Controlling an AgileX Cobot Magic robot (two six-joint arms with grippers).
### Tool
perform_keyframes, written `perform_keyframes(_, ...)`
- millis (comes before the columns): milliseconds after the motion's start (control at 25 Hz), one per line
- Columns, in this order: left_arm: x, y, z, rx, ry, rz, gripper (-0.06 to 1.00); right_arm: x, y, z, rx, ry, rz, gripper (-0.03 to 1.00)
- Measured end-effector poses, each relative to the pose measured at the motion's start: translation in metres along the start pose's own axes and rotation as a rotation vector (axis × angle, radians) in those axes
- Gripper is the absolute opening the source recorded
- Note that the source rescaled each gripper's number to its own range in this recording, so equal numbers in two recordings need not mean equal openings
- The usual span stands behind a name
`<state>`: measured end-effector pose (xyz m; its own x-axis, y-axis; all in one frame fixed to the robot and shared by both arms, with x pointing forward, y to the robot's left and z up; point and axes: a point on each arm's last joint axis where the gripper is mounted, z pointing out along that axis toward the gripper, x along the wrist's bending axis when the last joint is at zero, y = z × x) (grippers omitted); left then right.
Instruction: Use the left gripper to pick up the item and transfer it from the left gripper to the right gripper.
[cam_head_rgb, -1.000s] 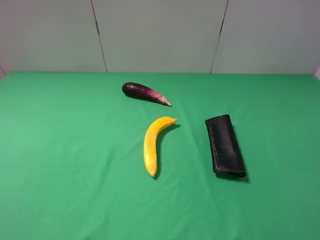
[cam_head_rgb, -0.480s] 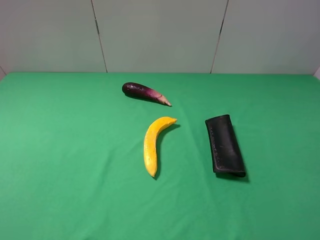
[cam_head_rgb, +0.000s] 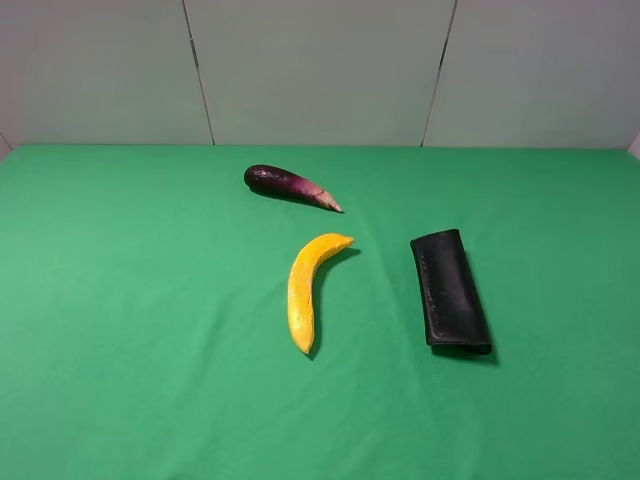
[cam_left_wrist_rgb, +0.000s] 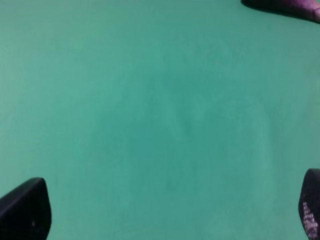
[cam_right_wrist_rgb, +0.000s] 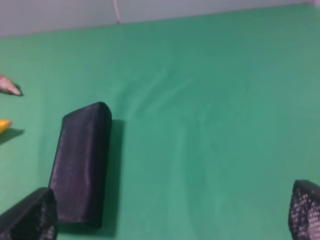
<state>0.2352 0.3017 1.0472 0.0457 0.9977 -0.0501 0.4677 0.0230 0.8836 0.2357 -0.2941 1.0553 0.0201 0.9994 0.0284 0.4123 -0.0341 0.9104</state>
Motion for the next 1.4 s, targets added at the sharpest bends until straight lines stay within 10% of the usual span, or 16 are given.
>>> perform_keyframes(1400,0.0,0.0,0.0,0.0,0.0,0.0,1.0,0.0,0.0,0.0,0.0,-0.003,0.004,1.0)
